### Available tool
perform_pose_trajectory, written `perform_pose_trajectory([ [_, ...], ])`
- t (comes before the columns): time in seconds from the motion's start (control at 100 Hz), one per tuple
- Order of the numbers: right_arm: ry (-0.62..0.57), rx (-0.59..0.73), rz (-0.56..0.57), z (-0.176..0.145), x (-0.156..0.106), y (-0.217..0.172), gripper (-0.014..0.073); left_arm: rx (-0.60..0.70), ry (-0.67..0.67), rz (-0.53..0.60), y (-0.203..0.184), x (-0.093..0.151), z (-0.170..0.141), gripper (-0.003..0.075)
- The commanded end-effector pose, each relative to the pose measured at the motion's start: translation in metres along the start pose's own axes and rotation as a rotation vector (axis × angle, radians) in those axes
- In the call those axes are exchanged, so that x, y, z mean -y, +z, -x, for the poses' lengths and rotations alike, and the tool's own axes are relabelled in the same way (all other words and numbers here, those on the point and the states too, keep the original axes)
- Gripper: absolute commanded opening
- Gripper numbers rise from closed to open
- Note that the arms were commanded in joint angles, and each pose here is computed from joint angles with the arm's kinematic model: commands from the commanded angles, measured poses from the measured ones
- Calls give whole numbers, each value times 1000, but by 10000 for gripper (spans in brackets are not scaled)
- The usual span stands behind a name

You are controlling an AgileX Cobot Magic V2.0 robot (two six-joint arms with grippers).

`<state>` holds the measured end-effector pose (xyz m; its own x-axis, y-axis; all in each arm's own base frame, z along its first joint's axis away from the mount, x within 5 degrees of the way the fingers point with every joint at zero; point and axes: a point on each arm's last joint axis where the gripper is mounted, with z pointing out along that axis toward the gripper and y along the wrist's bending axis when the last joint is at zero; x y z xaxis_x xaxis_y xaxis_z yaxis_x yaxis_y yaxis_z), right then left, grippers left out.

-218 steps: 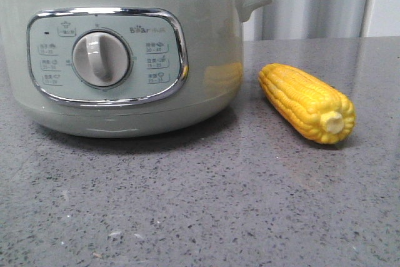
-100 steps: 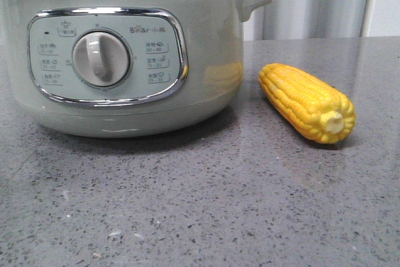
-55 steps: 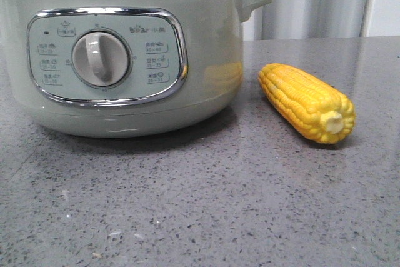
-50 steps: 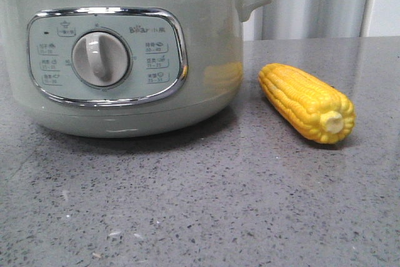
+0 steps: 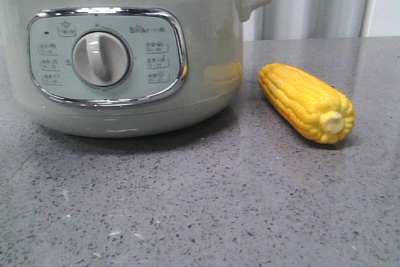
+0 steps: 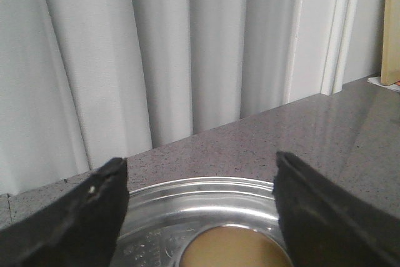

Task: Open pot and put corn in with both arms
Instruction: 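Close the left gripper on the lid knob and lift the lid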

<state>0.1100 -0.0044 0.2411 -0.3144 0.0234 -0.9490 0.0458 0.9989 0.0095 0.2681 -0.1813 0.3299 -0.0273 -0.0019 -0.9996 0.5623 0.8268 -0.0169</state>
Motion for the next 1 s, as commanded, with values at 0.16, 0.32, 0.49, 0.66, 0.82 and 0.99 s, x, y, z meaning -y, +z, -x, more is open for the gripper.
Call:
perform_pose_trajectory([
  [0.16,-7,108,12,18,-1,-1,-74,46,-9,-38,-4,13,16,441],
  [0.32,-6,109,12,18,-1,-1,-74,30,-14,-34,-4,12,15,440],
  [0.49,-6,109,12,18,-1,-1,-74,28,-14,-34,-4,12,15,435],
  [0.66,-6,109,12,18,-1,-1,-74,28,-14,-34,-4,12,15,321],
  [0.82,-6,109,12,18,-1,-1,-74,28,-14,-34,-4,12,15,148],
  [0.99,-6,113,13,19,-1,-1,-74,36,-14,-34,-4,12,17,13],
])
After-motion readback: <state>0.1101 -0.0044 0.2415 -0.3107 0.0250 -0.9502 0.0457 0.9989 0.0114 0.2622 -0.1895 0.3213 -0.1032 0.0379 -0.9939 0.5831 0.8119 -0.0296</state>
